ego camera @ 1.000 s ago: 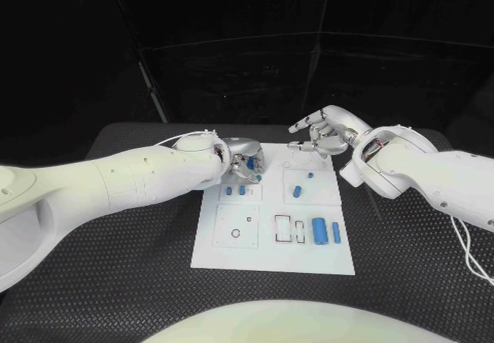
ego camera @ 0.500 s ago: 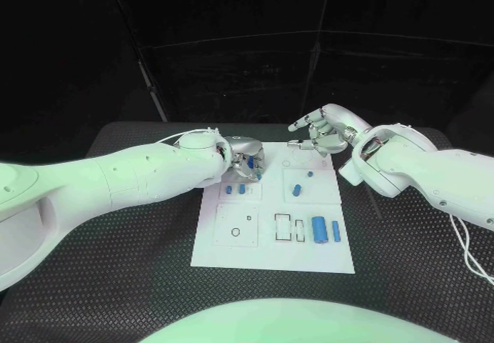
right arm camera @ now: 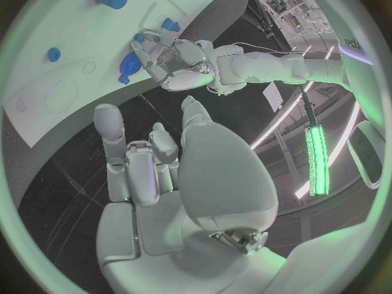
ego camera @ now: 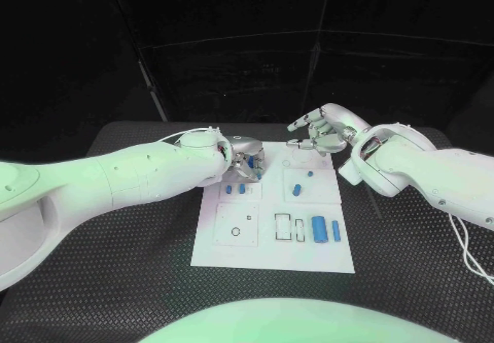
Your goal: Assemble the parts on the task board
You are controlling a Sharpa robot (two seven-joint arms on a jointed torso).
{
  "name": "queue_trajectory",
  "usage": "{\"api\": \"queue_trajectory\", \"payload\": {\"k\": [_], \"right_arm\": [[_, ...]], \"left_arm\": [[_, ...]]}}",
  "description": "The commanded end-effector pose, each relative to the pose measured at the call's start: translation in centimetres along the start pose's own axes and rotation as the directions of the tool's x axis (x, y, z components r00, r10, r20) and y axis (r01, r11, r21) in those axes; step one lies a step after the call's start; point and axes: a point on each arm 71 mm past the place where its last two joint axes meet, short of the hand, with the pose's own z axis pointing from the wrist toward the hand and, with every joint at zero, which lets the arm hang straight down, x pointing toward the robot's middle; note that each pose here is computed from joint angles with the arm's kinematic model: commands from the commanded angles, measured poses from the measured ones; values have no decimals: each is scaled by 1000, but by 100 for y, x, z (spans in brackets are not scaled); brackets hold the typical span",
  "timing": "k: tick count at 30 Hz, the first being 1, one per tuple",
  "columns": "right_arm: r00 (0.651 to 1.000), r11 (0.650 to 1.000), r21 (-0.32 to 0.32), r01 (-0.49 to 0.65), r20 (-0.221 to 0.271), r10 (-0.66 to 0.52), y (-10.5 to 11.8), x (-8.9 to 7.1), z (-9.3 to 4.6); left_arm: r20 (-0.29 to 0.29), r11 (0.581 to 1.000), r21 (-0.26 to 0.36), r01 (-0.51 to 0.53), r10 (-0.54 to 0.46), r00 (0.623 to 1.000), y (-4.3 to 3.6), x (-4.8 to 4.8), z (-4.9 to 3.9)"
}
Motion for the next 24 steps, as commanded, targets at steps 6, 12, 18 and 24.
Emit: {"api": "queue_trajectory", "payload": {"k": [6,12,18,24], "right_arm": [[1000,1000,-11,-2,2,2,20,-2,5],[1000,1000,-12,-3,1,3,22,1,9],[1000,1000,-9,-1,3,1,10,-9,5],[1000,1000,-6,0,6,0,-4,-18,4]], "left_arm": [[-84,1000,-15,-6,4,996,4,131,9],[-54,1000,-3,-4,3,999,-14,128,11],[7,1000,2,11,-11,1000,20,96,-40],[58,1000,6,30,-30,998,50,14,-119]]}}
